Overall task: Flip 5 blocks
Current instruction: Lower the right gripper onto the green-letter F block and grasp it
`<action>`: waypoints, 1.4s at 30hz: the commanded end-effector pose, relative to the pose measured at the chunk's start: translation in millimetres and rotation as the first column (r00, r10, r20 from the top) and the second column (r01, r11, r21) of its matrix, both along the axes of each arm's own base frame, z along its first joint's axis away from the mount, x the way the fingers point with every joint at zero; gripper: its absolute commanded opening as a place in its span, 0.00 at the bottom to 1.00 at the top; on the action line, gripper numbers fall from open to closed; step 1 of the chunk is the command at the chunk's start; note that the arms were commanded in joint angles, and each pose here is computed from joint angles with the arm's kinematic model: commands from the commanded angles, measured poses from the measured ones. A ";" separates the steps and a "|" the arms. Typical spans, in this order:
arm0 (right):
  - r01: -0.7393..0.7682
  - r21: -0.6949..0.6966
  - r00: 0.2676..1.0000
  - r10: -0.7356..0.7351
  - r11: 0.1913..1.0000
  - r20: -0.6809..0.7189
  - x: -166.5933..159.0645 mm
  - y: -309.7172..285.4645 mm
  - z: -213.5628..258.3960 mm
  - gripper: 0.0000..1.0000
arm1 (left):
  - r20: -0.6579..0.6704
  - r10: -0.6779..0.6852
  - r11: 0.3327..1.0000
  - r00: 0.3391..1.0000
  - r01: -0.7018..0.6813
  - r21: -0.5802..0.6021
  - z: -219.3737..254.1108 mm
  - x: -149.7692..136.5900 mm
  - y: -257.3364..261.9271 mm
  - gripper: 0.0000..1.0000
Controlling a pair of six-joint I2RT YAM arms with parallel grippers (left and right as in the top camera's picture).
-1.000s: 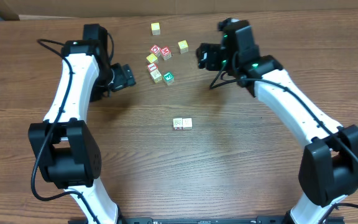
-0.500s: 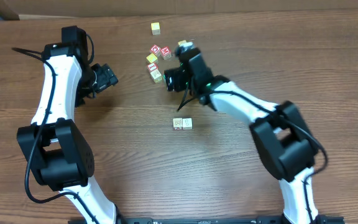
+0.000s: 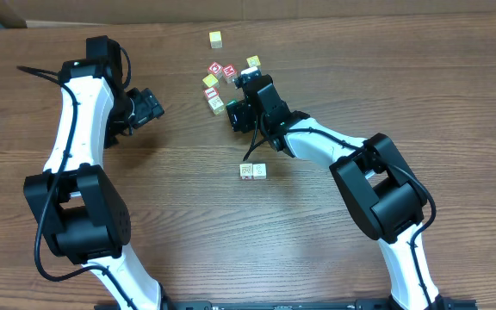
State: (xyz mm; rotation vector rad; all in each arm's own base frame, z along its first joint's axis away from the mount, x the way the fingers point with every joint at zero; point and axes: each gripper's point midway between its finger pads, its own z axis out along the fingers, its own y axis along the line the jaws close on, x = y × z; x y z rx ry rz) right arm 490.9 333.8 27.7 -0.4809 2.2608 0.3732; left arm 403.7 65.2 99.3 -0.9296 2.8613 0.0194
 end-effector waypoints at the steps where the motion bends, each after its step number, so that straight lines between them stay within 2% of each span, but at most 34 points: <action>1: -0.046 0.016 0.999 0.046 0.999 -0.025 -5.0 9.3 -9.5 0.80 | -0.008 0.020 1.000 1.000 -0.020 0.002 -3.6 -0.3 0.1 1.00; 5: -0.067 0.039 0.997 0.068 0.997 -0.025 -6.5 14.7 -7.2 0.80 | -0.008 0.020 1.000 1.000 -0.020 0.002 -3.6 -0.3 0.1 1.00; 10: -0.076 0.058 0.997 0.078 0.995 -0.019 -6.1 18.2 -4.2 0.71 | -0.008 0.020 1.000 1.000 -0.020 0.002 -3.6 -0.3 0.1 1.00; 14: -0.077 0.059 0.997 0.078 0.995 -0.018 -5.9 18.4 -3.9 0.68 | -0.008 0.020 1.000 1.000 -0.020 0.001 -3.6 -0.2 0.0 1.00; 17: -0.084 0.064 0.996 0.085 0.994 -0.021 -7.0 19.6 -3.9 0.55 | -0.008 0.020 1.000 1.000 -0.020 0.001 -3.6 -0.2 0.0 1.00; 32: -0.087 0.063 0.996 0.089 0.994 -0.029 -8.4 19.7 -5.6 0.55 | -0.008 0.020 1.000 1.000 -0.020 0.001 -3.6 -0.2 0.0 1.00; 36: -0.088 0.067 0.996 0.089 0.994 -0.023 -7.5 20.4 -4.2 0.47 | -0.008 0.020 1.000 1.000 -0.020 0.002 -3.6 -0.3 0.1 1.00; 40: -0.085 0.076 0.996 0.087 0.993 -0.012 -6.2 20.5 4.5 0.30 | -0.008 0.020 1.000 1.000 -0.020 0.002 -3.6 -0.3 0.1 1.00; 42: -0.085 0.083 0.996 0.085 0.993 0.002 -5.2 20.3 16.2 0.28 | -0.008 0.020 1.000 1.000 -0.020 0.002 -3.6 -0.3 0.1 1.00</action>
